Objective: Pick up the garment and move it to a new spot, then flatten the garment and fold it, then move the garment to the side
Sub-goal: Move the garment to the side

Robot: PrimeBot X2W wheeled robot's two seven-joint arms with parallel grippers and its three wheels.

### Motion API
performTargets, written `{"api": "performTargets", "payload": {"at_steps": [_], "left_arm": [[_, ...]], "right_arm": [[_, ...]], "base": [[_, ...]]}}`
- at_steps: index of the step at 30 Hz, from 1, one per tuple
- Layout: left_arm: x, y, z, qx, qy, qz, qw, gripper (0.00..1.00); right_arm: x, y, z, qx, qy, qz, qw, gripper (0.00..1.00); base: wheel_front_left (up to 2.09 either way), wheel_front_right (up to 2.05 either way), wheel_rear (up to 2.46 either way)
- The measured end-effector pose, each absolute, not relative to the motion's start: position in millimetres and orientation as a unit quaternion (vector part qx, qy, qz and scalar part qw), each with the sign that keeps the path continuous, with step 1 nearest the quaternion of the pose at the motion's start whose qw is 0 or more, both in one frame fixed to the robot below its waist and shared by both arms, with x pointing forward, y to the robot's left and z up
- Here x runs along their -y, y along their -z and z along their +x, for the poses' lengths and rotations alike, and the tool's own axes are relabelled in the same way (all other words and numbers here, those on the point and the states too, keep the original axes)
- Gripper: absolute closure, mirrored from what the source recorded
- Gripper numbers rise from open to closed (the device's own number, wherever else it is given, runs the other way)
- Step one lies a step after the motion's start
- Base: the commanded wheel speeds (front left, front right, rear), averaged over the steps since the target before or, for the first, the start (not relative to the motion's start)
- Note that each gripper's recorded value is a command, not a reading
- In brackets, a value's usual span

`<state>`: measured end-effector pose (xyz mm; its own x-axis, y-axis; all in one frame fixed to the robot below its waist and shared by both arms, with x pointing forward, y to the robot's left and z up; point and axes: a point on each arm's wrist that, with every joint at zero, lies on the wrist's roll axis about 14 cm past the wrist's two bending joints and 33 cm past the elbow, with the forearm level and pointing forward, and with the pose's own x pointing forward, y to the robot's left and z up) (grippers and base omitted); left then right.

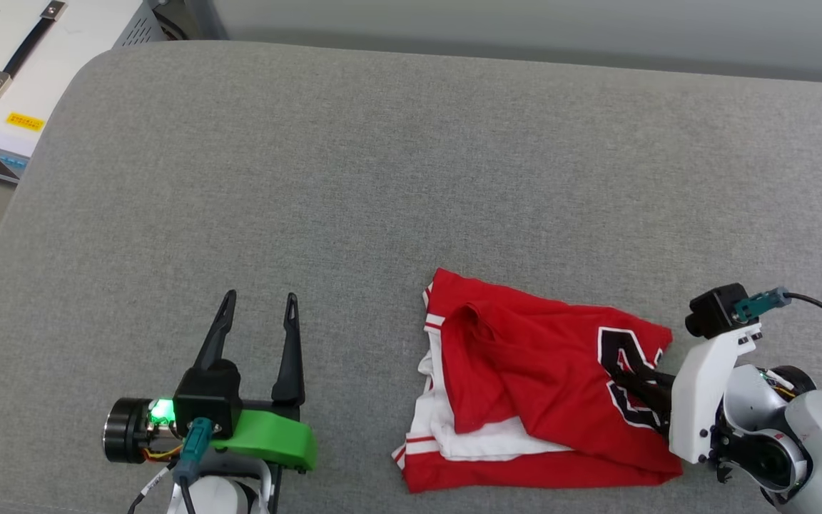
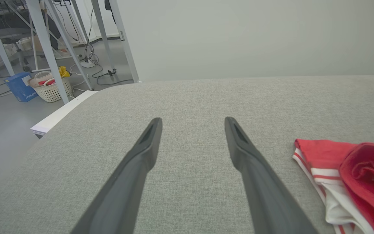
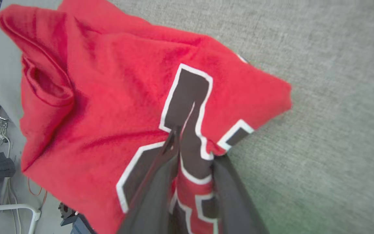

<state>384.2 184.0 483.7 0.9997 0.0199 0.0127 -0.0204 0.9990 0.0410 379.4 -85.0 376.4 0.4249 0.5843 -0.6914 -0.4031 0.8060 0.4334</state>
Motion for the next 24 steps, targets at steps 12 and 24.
{"api": "performTargets", "payload": {"at_steps": [12,24], "left_arm": [[-165,-491,385,0.018,0.017,0.012,1.000,0.00],[-120,-492,406,0.027,0.082,-0.001,0.996,0.00]], "right_arm": [[108,-462,418,-0.267,-0.312,-0.009,0.912,1.00],[196,-494,412,-0.247,-0.218,-0.045,0.943,1.00]], "base": [[0.00,0.00,0.00],[0.00,0.00,0.00]]}}
